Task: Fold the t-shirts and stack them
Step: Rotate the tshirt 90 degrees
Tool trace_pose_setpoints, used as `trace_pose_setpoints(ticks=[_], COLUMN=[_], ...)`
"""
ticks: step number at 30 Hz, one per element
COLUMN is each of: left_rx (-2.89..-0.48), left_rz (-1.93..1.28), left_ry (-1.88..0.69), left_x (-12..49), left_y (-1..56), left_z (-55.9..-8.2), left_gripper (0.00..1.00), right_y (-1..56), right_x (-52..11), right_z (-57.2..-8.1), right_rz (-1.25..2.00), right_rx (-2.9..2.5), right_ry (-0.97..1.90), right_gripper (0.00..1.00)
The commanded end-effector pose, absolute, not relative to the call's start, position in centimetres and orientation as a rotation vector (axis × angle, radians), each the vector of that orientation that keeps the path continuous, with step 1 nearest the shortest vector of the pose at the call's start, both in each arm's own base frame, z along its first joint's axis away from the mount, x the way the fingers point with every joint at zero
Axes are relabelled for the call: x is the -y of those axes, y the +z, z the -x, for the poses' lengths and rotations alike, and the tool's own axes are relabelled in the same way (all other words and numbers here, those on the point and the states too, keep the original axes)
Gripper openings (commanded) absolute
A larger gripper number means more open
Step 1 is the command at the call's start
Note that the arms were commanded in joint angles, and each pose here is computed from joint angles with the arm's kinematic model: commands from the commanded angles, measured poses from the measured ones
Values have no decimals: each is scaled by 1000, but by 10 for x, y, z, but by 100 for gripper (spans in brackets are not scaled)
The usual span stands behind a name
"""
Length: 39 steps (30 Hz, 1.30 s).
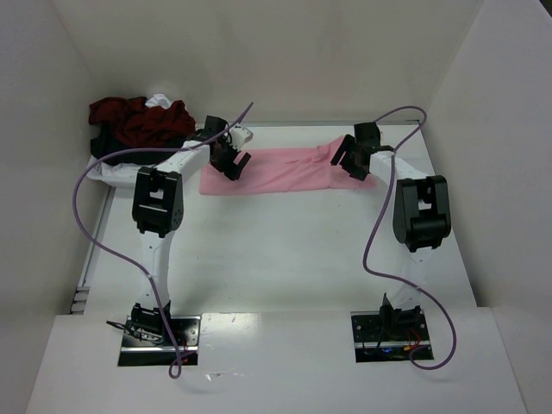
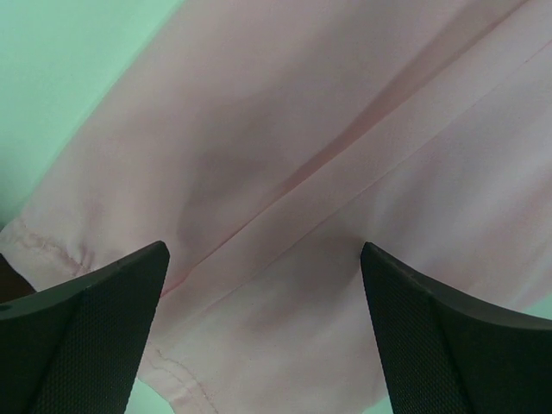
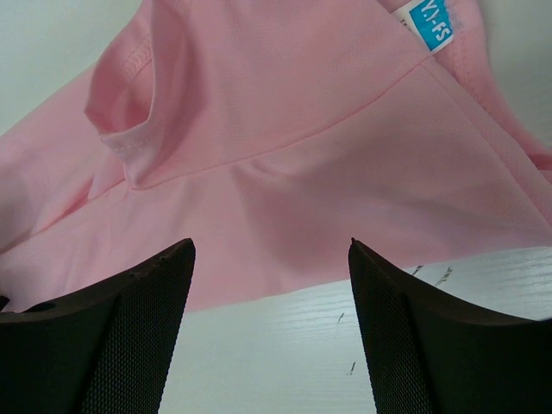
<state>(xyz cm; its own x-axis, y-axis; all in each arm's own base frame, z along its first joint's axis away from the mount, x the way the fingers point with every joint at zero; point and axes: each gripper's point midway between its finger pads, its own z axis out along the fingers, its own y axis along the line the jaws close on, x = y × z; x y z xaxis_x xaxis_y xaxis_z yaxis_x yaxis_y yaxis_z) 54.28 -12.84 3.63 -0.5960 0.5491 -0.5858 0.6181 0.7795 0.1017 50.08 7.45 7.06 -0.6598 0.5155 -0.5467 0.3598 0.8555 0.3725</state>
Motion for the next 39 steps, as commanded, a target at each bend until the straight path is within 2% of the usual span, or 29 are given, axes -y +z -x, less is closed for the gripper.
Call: trace_pose_setpoints(ticks=[1, 7, 17, 22, 27, 30, 39], left_rx=[-2371, -2473, -2648, -2742, -2835, -2884, -2941], left_rz=[-880, -875, -877, -836, -726, -763, -742], left_ry=[-64, -39, -38, -182, -436, -436, -571], left_x=[123, 130, 169, 202, 243, 249, 287], left_y=[32, 14, 2, 11, 16, 9, 14], left_z=[-546, -528, -461, -410, -344, -304, -243], left_gripper=[100, 100, 100, 100, 100, 100, 100], right_y=[109, 112, 104, 105, 98, 83, 47], right_x=[-72, -71, -67, -62, -56, -54, -54], right_z=[-503, -498, -480, -476, -476, -478, -476], right_rz=[-631, -621, -619, -631, -637, -639, -617], right_rx=[-2278, -2283, -2298, -2289, -2294, -2335, -2423], right_ry=[336, 331, 308, 277, 228, 194, 161], right_gripper=[78, 79, 81, 81, 82, 82, 81])
